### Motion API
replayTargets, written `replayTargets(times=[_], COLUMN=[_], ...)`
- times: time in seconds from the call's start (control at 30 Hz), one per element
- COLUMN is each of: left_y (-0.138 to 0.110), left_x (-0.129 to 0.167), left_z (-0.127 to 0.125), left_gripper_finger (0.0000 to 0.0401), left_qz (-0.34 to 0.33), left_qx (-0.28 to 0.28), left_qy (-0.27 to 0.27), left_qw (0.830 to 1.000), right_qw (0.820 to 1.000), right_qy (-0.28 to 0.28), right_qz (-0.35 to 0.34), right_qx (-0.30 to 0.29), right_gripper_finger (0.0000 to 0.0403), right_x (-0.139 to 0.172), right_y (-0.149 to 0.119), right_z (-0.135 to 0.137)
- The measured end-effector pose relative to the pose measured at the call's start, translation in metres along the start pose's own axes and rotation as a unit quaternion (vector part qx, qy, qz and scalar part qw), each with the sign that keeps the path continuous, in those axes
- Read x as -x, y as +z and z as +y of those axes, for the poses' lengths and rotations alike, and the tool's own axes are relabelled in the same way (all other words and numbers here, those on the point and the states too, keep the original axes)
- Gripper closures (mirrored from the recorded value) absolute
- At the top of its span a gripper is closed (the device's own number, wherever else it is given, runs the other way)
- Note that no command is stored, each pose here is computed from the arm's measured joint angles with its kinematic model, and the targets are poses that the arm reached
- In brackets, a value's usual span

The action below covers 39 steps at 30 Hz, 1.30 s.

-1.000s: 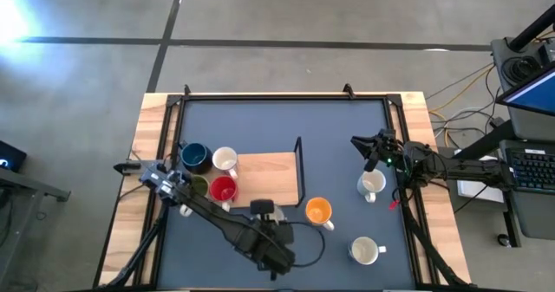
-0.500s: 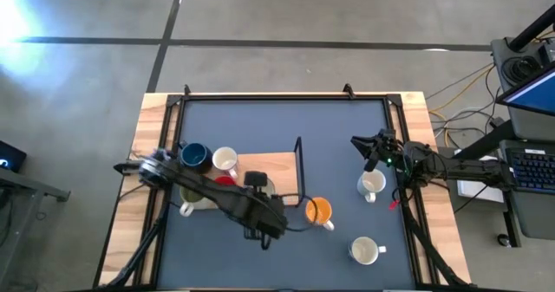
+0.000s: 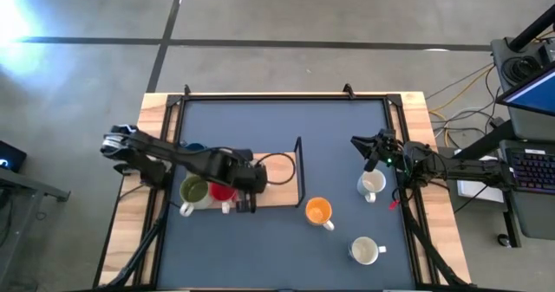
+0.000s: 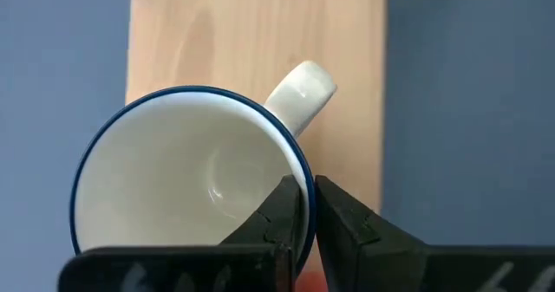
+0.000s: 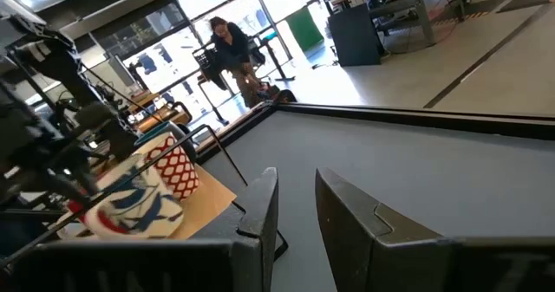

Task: Place coffee mugs
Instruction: Put the left white blue patterned mug on the shelf

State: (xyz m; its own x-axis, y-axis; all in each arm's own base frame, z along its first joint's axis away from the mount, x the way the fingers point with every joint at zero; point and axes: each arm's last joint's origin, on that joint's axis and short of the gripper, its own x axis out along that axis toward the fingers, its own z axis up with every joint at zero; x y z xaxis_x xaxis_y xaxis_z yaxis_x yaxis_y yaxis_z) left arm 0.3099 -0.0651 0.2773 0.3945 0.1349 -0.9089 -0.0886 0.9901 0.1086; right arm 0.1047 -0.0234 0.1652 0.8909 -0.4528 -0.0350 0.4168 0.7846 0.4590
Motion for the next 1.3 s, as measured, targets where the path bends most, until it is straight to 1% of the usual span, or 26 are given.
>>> replayTargets(times=[0.17,0.33,0.57,0.73,0.9,1.17,1.3], left_y=[-0.001,0.001,0.001,-0.003,-0.006,-0.006,-0.007], left_x=[-0.001,-0.003,-0.006,-0.013,-0.019,-0.018,-0.018], left_z=[0.018,0.030,0.043,0.046,0.045,0.045,0.045], left_gripper_finger=[0.0389,0.0389,0.0388,0.0388,0.0382,0.0378,0.0368], left_qz=[0.024,0.028,0.034,0.044,0.031,0.030,0.033], left_qx=[-0.021,-0.037,-0.034,-0.033,-0.028,-0.016,-0.011], left_qy=[0.015,0.023,0.030,0.024,0.012,0.007,0.007], left_qw=[0.999,0.999,0.998,0.998,0.999,0.999,0.999], right_qw=[1.000,1.000,1.000,1.000,1.000,1.000,1.000], right_qy=[0.000,0.000,0.000,0.000,0.000,0.000,0.000], right_qz=[0.000,0.000,0.000,0.000,0.000,0.000,0.000], right_qx=[0.000,0.000,0.000,0.000,0.000,0.000,0.000], right_gripper_finger=[0.0335,0.0335,0.0335,0.0335,0.0335,0.0335,0.0335], right_x=[0.000,0.000,0.000,0.000,0.000,0.000,0.000], right_y=[0.000,0.000,0.000,0.000,0.000,0.000,0.000], right_z=[0.000,0.000,0.000,0.000,0.000,0.000,0.000])
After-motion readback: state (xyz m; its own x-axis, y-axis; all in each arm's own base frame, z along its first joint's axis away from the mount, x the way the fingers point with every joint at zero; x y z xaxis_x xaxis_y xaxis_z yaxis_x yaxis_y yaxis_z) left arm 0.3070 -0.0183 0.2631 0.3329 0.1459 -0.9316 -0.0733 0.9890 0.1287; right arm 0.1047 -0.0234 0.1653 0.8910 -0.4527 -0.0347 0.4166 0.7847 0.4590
